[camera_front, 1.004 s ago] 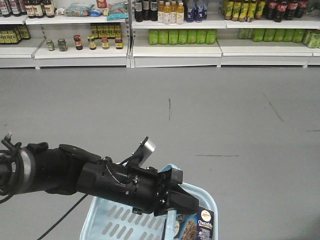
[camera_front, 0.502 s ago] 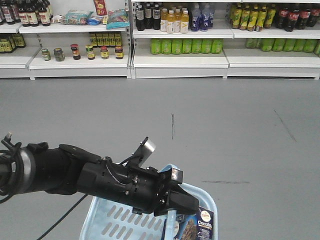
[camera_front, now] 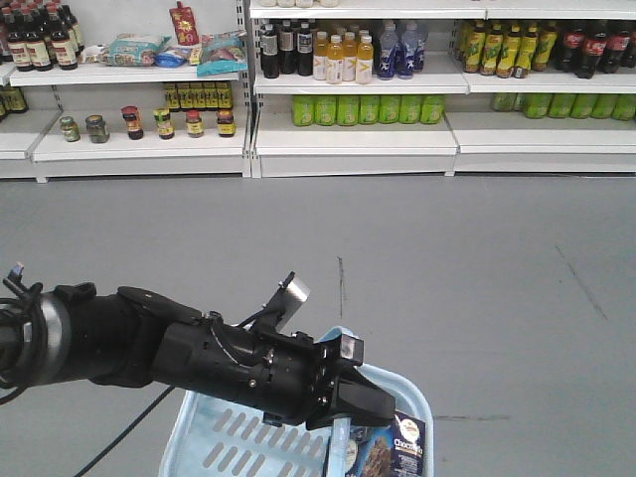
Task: Left arm holds basket, right arm returns cookies
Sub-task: 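Hold the basket with the left gripper while approaching the drink shelves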
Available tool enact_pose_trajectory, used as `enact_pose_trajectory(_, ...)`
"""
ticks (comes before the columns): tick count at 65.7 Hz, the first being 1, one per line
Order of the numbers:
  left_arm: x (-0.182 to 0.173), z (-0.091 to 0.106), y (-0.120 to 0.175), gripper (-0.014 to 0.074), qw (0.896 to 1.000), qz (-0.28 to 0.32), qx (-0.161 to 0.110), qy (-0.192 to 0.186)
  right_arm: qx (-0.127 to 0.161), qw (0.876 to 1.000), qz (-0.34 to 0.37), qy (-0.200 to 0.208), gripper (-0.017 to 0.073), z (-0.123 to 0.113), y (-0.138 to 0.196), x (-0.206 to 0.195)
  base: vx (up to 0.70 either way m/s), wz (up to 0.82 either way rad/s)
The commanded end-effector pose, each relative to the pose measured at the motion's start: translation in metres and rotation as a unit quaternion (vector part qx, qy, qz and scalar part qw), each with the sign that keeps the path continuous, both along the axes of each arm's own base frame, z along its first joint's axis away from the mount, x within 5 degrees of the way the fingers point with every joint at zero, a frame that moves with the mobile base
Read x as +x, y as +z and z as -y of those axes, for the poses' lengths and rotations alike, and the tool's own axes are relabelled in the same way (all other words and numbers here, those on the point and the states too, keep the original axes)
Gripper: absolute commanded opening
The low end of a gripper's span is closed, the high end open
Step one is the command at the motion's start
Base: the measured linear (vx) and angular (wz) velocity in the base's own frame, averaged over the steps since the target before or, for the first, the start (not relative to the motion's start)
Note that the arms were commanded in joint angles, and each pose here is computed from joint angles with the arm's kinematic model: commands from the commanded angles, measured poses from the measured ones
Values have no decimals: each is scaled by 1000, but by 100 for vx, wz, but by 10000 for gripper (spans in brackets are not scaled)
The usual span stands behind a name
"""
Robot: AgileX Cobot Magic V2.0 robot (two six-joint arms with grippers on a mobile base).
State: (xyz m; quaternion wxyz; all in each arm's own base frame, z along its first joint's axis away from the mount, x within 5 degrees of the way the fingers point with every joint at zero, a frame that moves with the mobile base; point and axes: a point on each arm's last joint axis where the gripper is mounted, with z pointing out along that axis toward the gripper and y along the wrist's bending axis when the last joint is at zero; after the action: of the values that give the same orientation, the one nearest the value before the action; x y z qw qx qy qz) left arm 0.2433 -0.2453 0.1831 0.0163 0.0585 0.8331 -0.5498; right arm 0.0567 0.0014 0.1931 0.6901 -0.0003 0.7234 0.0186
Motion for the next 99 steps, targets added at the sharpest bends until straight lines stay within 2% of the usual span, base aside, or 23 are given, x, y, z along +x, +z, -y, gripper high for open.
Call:
enact_pose_trajectory(1, -2, 3, 32, -6, 998, 16, -63, -3, -2, 999, 45, 2, -8, 0, 8, -1, 37, -2)
enact_pose_trajectory(99, -2, 3, 32, -6, 998, 16, -63, -3, -2, 999, 45, 2, -8, 0, 8, -1, 37, 0)
